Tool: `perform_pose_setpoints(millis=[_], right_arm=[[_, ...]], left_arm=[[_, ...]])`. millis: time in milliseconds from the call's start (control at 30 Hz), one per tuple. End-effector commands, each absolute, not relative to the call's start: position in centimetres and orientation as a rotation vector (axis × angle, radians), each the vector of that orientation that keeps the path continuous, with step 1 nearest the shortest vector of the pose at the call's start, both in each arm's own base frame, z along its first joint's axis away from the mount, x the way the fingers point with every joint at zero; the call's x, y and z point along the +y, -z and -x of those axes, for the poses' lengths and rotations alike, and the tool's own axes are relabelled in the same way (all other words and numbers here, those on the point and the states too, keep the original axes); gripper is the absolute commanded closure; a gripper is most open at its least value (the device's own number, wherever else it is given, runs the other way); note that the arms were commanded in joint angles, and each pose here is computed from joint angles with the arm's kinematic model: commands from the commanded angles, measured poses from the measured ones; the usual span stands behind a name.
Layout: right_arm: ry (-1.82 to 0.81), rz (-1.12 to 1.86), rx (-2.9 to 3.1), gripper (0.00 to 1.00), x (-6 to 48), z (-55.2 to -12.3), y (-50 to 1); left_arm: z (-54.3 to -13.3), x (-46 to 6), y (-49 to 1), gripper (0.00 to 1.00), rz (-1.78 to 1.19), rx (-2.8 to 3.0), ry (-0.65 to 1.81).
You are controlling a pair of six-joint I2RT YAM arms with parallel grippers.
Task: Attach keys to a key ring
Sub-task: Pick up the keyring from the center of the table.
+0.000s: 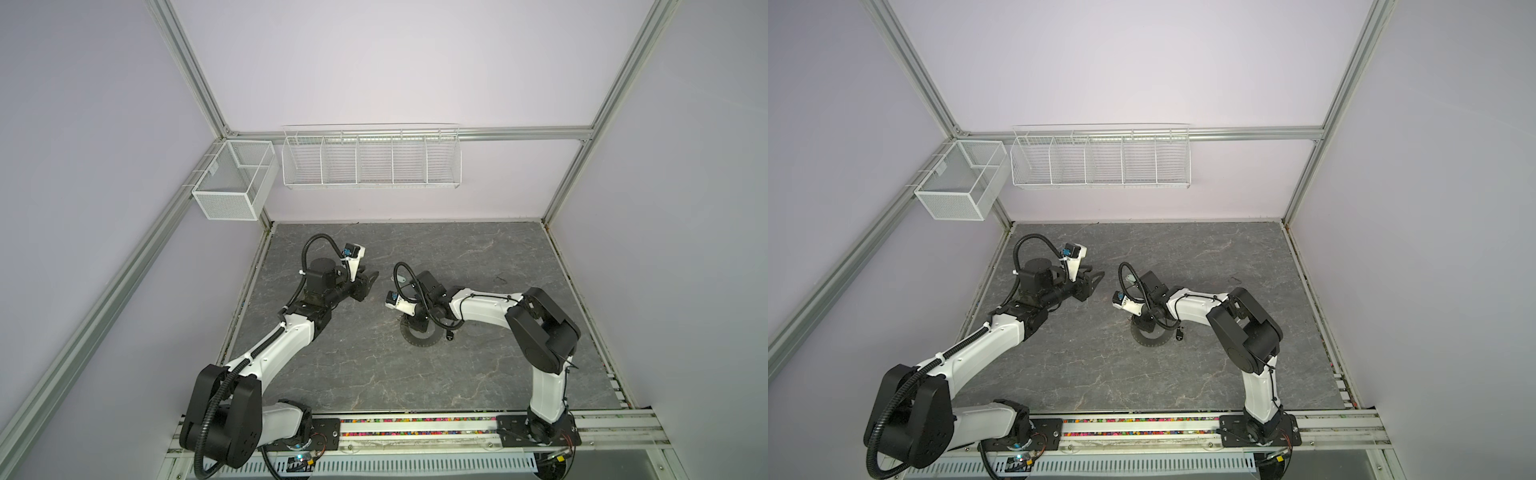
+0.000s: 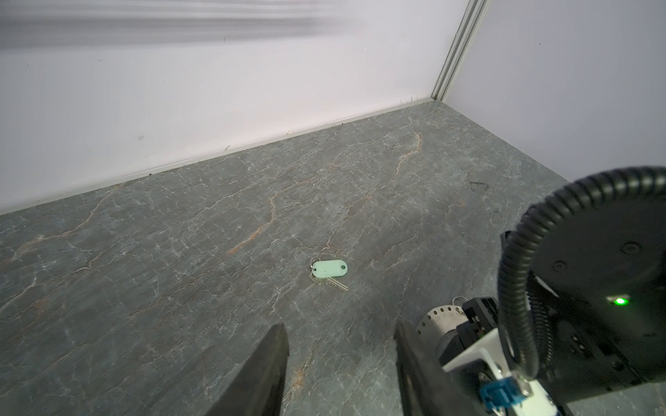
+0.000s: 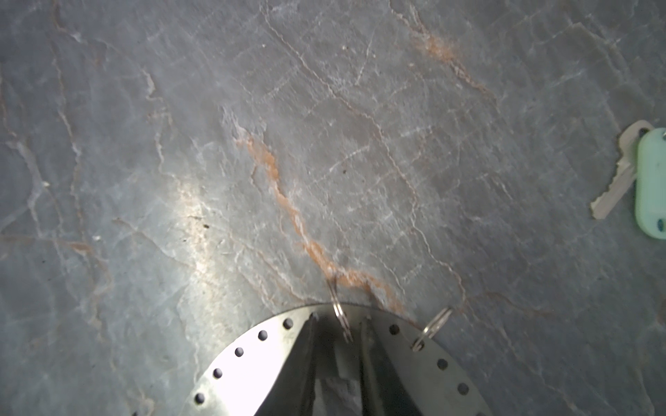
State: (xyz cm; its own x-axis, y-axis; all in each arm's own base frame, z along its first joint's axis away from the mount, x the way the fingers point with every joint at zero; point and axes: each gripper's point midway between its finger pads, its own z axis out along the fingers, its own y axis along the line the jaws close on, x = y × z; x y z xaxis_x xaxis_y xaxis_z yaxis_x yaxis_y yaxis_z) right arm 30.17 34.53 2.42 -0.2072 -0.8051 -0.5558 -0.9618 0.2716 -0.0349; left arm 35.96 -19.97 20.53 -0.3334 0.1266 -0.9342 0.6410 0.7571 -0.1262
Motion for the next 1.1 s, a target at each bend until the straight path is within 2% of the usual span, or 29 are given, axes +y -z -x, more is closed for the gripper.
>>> perform_pose_setpoints(millis=[0,600,867,1000,1067], right_arm=[[-0.469,1.63,2.066,0.78,34.7,-29.9,-1.8],[-0.493,1.658,1.991,0.93,35.2,-29.8,-2.8],[-0.576,1.52,1.87,0.93,34.4,-30.4,-7.6],[-0.655,1.489,1.766,0.93,33.4,-29.6,-11.0],[-0.663,1.504,1.701,0.93,33.1,-29.1,-12.5]], left_arm=[[-35.9,-20.3,-20.4,0.51,-0.611,1.851,0.605],[-35.8,-20.4,-20.0,0.53,-0.621,1.851,0.616],[-35.3,-20.0,-22.3,0.53,-0.59,1.729,0.601],[-33.4,-21.1,-23.3,0.57,-0.721,1.62,0.648],[-31.9,-22.1,-23.6,0.66,-0.83,1.545,0.681]])
